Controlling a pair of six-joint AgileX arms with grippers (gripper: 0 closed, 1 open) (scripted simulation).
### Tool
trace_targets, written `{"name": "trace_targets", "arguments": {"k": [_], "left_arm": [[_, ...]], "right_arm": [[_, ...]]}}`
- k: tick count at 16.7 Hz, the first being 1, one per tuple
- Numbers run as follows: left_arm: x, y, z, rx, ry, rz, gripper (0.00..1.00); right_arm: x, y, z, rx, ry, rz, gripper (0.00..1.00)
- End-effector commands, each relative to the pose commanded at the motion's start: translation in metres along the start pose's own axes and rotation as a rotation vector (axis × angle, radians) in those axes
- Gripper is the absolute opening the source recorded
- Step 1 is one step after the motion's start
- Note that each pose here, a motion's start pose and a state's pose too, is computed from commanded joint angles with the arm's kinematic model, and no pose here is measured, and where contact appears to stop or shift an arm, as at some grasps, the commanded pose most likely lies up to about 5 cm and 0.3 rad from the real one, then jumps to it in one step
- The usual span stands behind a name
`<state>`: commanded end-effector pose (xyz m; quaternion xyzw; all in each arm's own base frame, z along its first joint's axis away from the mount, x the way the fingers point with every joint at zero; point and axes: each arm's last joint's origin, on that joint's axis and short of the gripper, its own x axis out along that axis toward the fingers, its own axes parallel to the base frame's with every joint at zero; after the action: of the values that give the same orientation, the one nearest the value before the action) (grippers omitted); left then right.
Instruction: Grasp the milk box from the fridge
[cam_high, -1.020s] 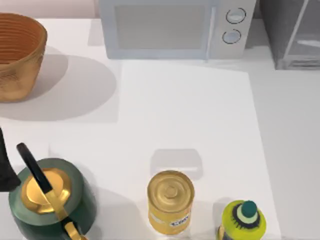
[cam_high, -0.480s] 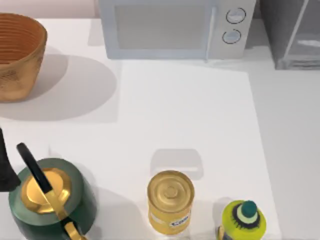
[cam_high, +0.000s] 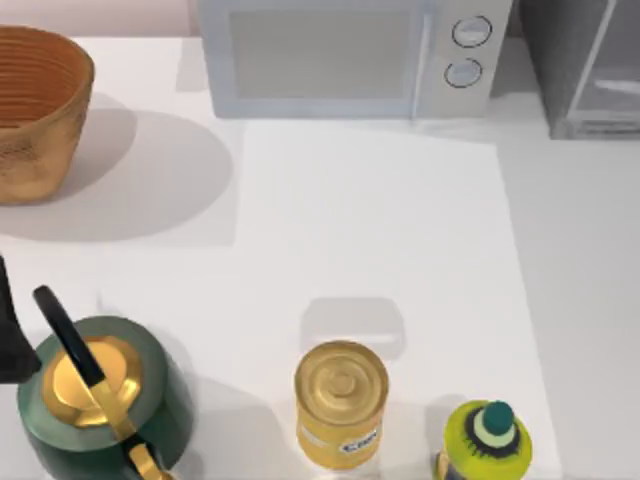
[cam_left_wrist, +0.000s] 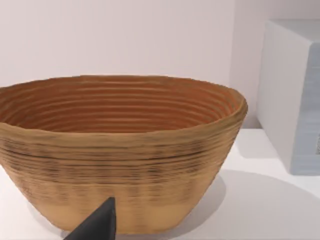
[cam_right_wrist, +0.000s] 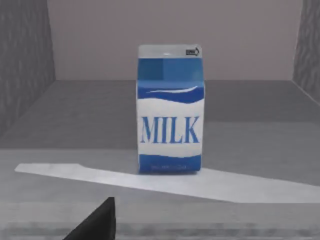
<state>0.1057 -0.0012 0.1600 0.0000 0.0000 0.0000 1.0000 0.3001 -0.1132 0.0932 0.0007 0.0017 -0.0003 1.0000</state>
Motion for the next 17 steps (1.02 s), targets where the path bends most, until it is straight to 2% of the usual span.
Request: {"name": "trace_targets", "arguments": {"k": [4,7,14,17], "left_arm": [[0.000,0.000,0.000,0.000,0.000,0.000,1.00],[0.000,0.000,0.000,0.000,0.000,0.000,1.00],[0.000,0.000,0.000,0.000,0.000,0.000,1.00],[0.000,0.000,0.000,0.000,0.000,0.000,1.00]], "right_arm": [[0.073,0.007,-0.011,-0.007,-0.018,-0.006,1.00],[0.106,0.020,-0.019,-0.006,-0.009,-0.009,1.00],[0.114,0.023,-0.021,-0.005,-0.006,-0.012,1.00],[0.129,0.023,-0.024,-0.004,0.001,-0.010,1.00]]}}
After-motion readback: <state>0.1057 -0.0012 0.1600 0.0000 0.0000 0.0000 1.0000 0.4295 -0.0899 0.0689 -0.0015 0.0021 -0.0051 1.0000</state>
